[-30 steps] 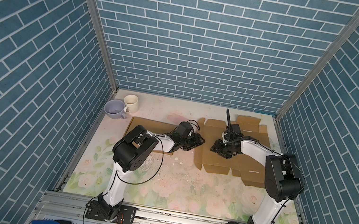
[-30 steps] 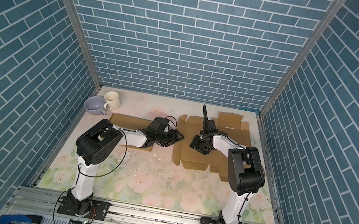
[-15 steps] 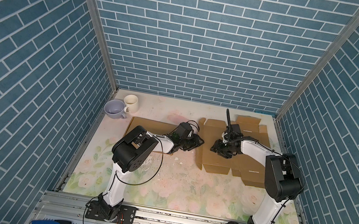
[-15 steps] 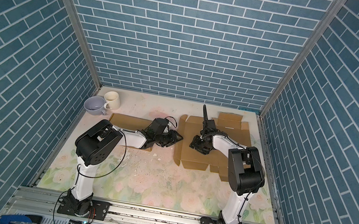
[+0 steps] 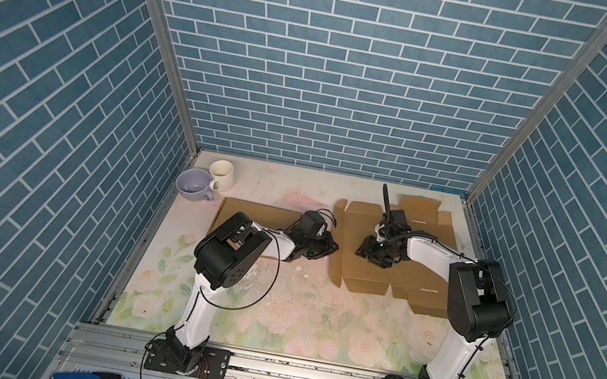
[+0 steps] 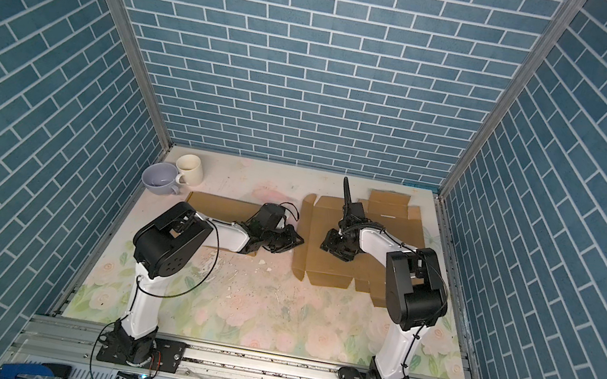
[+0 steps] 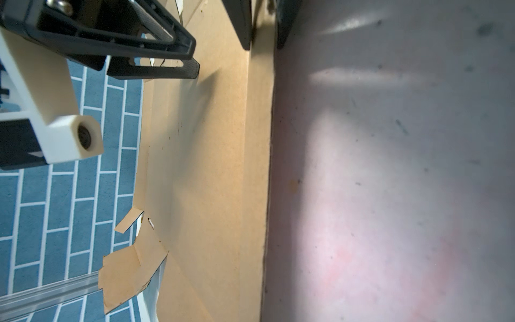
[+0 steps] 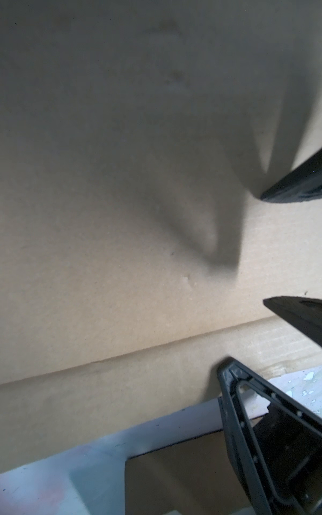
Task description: Fold the paper box
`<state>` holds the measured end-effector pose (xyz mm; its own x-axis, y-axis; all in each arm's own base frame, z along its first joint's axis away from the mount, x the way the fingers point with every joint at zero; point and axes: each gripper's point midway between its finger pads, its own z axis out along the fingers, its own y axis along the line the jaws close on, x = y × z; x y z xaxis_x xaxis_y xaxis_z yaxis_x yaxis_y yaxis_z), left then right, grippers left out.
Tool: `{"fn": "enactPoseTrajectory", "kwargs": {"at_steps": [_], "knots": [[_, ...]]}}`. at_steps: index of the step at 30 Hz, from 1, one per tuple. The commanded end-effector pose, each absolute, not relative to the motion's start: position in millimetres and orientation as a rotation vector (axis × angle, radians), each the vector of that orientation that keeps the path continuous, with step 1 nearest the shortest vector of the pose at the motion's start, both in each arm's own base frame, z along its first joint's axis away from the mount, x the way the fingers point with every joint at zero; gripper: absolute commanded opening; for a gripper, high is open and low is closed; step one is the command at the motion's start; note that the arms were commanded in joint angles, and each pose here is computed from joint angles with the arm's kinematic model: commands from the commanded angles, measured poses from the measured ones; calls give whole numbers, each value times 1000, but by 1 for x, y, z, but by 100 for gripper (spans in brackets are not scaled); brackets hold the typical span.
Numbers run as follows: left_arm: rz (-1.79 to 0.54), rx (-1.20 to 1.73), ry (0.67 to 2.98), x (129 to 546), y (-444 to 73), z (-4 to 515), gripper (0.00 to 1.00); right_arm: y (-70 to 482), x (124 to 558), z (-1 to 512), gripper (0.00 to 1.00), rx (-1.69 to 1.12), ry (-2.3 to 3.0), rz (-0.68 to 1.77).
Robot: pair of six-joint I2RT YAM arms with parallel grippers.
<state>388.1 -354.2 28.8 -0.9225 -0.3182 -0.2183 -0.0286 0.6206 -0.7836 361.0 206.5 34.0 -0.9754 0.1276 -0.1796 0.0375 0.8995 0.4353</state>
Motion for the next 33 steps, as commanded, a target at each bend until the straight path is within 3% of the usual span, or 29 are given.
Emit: {"fn": "enactPoseTrajectory", "kwargs": {"at_steps": [1, 8, 13, 17, 22, 29, 33], "knots": [[-1194, -234, 2498, 389, -356, 38, 14, 202, 341, 33, 54, 102, 2955, 625], [-1123, -143, 2452, 392, -341, 82, 7, 157, 371, 112, 55, 121, 2785, 585], [-1036, -70, 2498, 381, -319, 103, 3, 106, 379, 135, 57, 210, 2710, 442], [-951, -50, 2557, 361, -283, 111, 3, 61, 379, 135, 60, 346, 2636, 361], [-878, -27, 2607, 339, -231, 118, 3, 27, 380, 124, 75, 411, 2600, 288], [-855, -71, 2646, 335, -191, 108, 4, 39, 387, 78, 80, 410, 2719, 451], [-844, -87, 2651, 336, -186, 103, 4, 52, 387, 58, 77, 410, 2761, 558]]}}
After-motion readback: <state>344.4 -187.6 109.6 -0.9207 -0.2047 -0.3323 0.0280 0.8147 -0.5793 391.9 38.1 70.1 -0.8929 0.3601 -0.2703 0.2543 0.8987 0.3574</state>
